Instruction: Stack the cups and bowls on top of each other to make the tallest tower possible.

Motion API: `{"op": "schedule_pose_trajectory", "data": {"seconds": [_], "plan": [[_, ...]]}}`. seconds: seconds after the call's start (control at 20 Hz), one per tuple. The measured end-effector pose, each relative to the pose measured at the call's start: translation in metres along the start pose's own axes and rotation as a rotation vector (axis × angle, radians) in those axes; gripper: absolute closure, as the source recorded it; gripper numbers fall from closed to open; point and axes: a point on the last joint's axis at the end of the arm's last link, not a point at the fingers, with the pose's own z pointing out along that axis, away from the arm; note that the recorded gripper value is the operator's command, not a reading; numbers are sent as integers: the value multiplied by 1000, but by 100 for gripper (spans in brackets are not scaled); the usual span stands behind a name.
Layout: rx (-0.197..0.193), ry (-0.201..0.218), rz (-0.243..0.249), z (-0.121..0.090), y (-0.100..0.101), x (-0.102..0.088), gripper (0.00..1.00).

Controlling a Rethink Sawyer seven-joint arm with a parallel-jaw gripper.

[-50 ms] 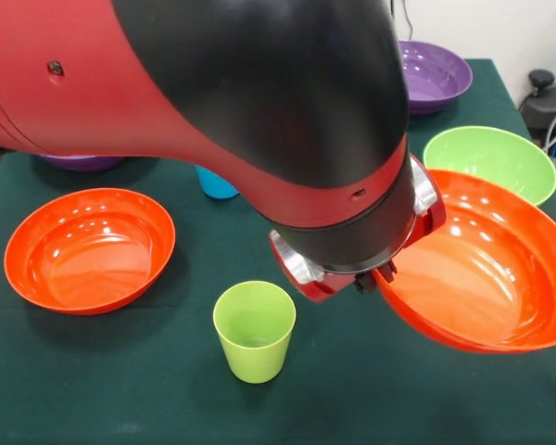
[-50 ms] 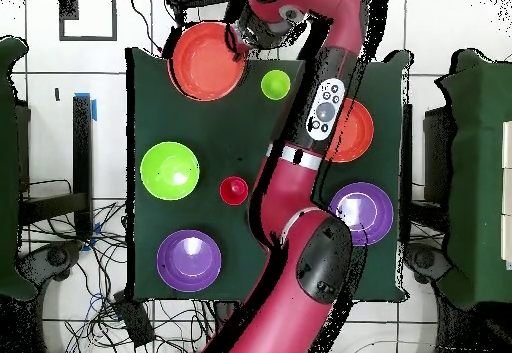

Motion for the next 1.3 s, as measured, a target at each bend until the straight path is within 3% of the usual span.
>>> {"op": "schedule_pose_trajectory", "data": {"seconds": [0.85, 1.3], "plan": [[111, 39, -66, -35, -16, -10, 100], [141, 51, -97, -55, -20, -9, 100]]}}
